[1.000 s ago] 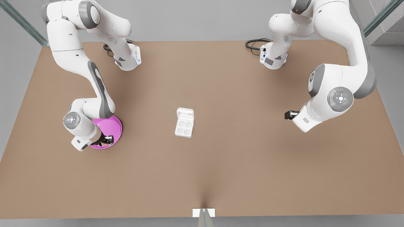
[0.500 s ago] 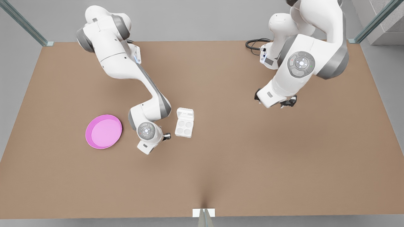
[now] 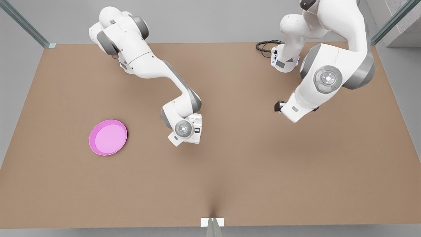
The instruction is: Pack egg into the box and close the box lid
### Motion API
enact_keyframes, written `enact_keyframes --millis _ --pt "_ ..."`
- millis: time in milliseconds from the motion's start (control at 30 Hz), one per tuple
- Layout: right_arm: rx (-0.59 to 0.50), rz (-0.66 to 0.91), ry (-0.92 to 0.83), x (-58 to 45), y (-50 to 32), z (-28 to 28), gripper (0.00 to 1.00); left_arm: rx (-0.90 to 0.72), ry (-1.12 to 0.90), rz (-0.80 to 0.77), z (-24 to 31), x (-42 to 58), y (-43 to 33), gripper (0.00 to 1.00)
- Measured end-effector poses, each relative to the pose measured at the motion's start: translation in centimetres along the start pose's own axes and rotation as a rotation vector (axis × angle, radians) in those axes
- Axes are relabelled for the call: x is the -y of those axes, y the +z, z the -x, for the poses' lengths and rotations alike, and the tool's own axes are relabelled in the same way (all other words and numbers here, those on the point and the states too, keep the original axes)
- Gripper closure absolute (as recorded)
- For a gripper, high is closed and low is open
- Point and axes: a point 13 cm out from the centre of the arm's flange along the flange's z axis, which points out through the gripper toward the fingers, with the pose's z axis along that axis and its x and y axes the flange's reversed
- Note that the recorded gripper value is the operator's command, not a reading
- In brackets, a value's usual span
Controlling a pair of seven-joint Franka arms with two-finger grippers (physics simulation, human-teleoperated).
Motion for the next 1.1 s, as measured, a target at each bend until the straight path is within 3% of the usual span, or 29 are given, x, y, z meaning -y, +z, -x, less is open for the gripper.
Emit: enact_keyframes --millis 33,67,367,500,567,667,800,967,1100 --pt "-0.005 -0.004 0.010 -0.3 0.4 -0.2 0.24 0.000 -0.009 0.001 0.0 -0.2 0.0 0.00" --pt "-0.009 -0.008 0.022 -0.4 0.8 -0.3 0.00 -0.001 -0.014 0.001 0.0 -0.2 0.0 0.00" --pt "-0.011 -0.003 0.147 1.9 0.4 1.1 0.00 -0.012 -0.022 0.010 -1.2 1.3 0.1 0.00" --pt "0.001 0.057 0.321 18.1 -6.8 2.7 0.00 -0.067 0.218 0.045 -10.6 14.8 2.5 0.00" --pt "0.046 0.101 0.412 29.7 -11.3 2.8 0.00 -0.111 0.331 0.088 -16.5 21.5 6.9 0.00" --pt "0.121 0.127 0.445 39.7 -16.7 2.6 0.00 -0.141 0.397 0.127 -20.3 29.2 15.2 0.00" --pt "0.264 0.154 0.387 44.9 -27.5 -0.9 0.00 -0.113 0.337 0.123 -17.9 33.8 24.5 0.00" --pt "0.210 0.136 0.257 44.5 -26.6 0.0 0.00 0.022 0.214 0.087 -11.1 35.4 30.8 0.00" --pt "0.172 0.121 0.148 42.5 -25.5 -0.1 0.00 0.099 0.160 0.031 -9.1 37.7 32.5 0.00"
